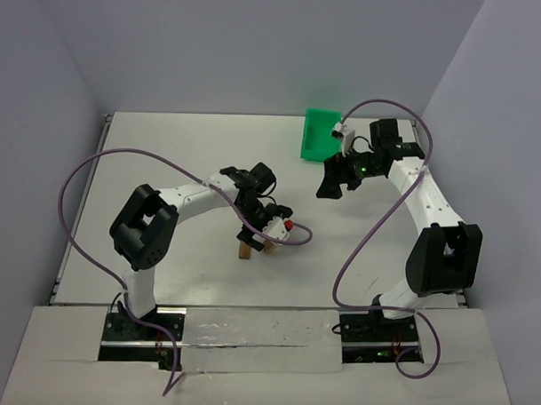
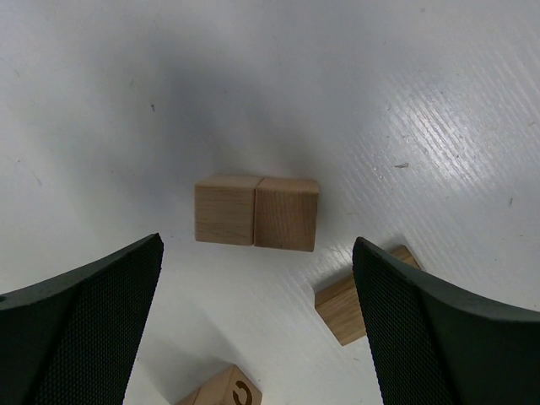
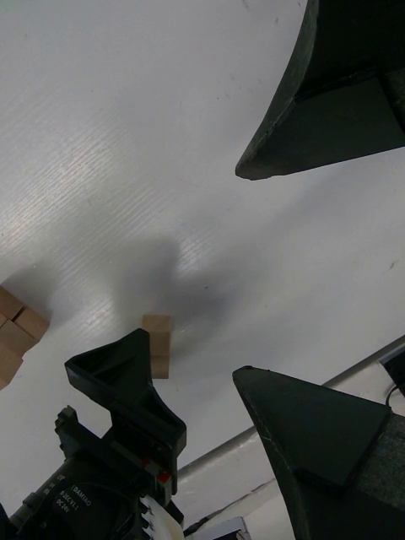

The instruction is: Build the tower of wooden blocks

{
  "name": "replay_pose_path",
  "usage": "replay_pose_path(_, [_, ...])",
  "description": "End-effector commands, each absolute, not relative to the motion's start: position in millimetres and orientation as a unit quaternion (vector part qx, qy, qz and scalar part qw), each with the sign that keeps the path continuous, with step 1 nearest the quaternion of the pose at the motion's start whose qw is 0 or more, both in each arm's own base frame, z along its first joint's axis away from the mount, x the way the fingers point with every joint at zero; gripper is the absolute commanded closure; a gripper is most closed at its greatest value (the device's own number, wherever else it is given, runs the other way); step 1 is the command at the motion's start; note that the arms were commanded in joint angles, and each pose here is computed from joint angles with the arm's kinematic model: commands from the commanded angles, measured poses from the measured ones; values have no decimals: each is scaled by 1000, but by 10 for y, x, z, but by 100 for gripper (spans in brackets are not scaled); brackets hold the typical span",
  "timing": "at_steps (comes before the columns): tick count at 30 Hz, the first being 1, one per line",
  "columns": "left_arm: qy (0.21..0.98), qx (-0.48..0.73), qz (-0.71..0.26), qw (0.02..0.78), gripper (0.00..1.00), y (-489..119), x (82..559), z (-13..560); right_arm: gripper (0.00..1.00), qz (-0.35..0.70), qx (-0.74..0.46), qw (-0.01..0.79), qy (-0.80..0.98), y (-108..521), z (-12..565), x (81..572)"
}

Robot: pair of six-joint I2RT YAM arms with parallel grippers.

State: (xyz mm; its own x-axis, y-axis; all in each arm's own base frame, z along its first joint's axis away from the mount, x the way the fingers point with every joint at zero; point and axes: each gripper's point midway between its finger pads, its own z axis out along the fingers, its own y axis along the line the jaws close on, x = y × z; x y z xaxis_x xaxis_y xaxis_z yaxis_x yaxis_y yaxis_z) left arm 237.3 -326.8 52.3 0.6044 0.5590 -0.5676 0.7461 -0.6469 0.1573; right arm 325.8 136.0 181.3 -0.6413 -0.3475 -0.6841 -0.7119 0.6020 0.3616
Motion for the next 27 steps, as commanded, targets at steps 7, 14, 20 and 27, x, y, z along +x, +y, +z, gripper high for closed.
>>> replay_pose_path(7, [342, 881, -246, 218, 1, -3498, 2430, 556, 0, 320, -320, 301, 839, 1350, 1889, 3329])
replay_pose_path(14, [344, 881, -248, 209, 1, -3527, 2435, 468, 0, 320, -320, 299, 840, 1340, 1865, 3339])
replay_pose_path(20, [346, 882, -252, 199, 1, -3521, 2421, 414, 0, 321, -319, 299, 840, 1332, 1863, 3352])
replay_pose_path(27, [349, 882, -256, 188, 8, -3514, 2407, 374, 0, 323, -318, 299, 840, 1324, 1856, 3361])
